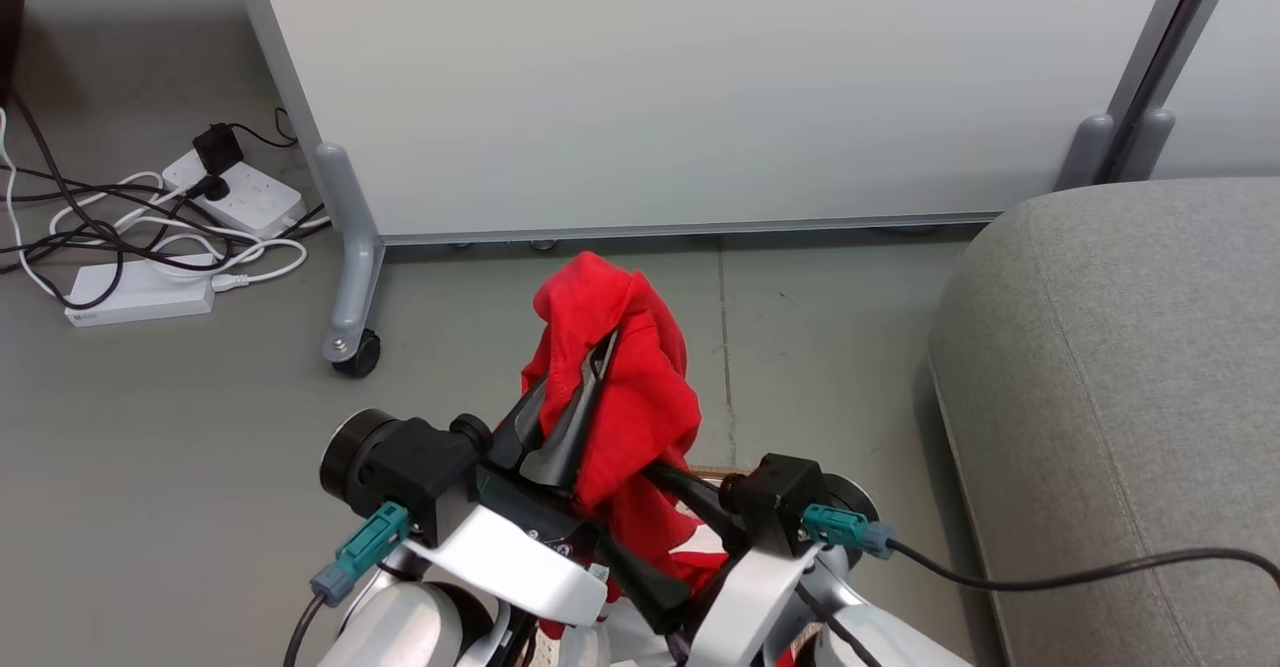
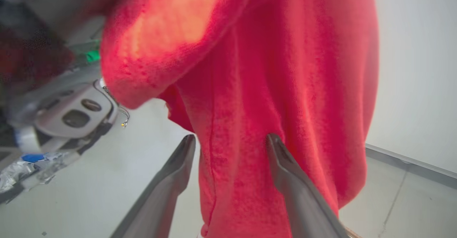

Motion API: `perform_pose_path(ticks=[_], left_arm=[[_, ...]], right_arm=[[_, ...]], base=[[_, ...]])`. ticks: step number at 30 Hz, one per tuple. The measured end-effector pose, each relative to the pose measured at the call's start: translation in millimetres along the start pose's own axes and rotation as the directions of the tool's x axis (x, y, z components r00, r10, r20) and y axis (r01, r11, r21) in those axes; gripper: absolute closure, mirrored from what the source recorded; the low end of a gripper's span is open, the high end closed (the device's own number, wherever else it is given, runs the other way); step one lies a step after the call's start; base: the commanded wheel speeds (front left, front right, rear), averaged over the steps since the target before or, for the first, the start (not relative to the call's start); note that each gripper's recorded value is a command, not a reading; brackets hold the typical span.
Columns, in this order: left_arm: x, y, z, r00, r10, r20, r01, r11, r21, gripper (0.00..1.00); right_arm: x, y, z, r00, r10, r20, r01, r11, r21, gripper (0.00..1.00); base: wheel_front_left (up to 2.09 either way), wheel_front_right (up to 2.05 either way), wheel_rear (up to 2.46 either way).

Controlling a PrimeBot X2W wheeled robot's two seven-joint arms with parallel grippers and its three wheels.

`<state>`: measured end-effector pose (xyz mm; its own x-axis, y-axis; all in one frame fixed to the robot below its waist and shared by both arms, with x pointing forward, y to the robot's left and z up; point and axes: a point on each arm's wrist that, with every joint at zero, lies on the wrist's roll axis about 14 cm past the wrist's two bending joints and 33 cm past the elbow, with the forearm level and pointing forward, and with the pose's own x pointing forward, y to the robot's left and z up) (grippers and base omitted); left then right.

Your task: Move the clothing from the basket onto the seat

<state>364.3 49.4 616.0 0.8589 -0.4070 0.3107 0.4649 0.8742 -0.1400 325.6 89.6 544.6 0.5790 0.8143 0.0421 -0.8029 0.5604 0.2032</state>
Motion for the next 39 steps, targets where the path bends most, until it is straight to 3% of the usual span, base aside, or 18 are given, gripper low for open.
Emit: perform_pose_path(ticks=[1, 2, 3, 8, 10, 11, 12, 24, 39], left_arm=[[0, -1, 0, 1.0, -0.002, 0.001, 0.002, 1.0, -0.001, 1.0], [0, -2, 0, 1.0, -0.005, 0.0, 0.005, 1.0, -0.002, 1.0], [-1, -2, 0, 1.0, -0.005, 0.0, 0.005, 1.0, -0.005, 1.0], [-2, -4, -2, 1.0, -0.017, -0.01, 0.016, 1.0, -0.009, 1.0], [-2, -4, -3, 1.0, -0.019, -0.016, 0.019, 1.0, -0.008, 0.61], [-2, -4, -4, 1.0, -0.019, -0.02, 0.019, 1.0, -0.007, 0.25], [-1, -4, -4, 1.0, -0.018, -0.022, 0.018, 1.0, -0.006, 0.0], [1, 3, 7, 0.999, 0.022, 0.03, -0.024, 0.998, 0.059, 0.0], [-31, -21, -58, 0.976, -0.073, -0.206, 0.086, 0.995, 0.059, 0.0]], right_arm=[[2, -1, -1, 1.0, 0.005, -0.004, -0.005, 1.0, -0.009, 0.11], [4, 2, -1, 1.0, 0.018, 0.0, -0.018, 1.0, -0.004, 0.66], [6, 3, -2, 1.0, 0.029, -0.004, -0.029, 1.0, -0.002, 1.0], [10, -5, -2, 1.0, 0.022, 0.007, -0.022, 1.0, -0.015, 1.0], [11, -9, 0, 1.0, 0.012, 0.014, -0.012, 1.0, -0.02, 1.0], [11, -12, 0, 1.0, 0.006, 0.016, -0.005, 1.0, -0.023, 1.0], [11, -14, 2, 1.0, 0.001, 0.023, 0.0, 1.0, -0.027, 1.0], [7, -56, 28, 0.988, -0.113, 0.103, 0.121, 0.99, -0.074, 1.0], [-18, -117, 50, 0.937, -0.302, 0.176, 0.316, 0.947, -0.056, 1.0]], base=[[0.0, 0.0, 0.0], [0.0, 0.0, 0.0], [0.0, 0.0, 0.0], [0.0, 0.0, 0.0], [0.0, 0.0, 0.0], [0.0, 0.0, 0.0], [0.0, 0.0, 0.0], [0.0, 0.0, 0.0], [0.0, 0.0, 0.0]])
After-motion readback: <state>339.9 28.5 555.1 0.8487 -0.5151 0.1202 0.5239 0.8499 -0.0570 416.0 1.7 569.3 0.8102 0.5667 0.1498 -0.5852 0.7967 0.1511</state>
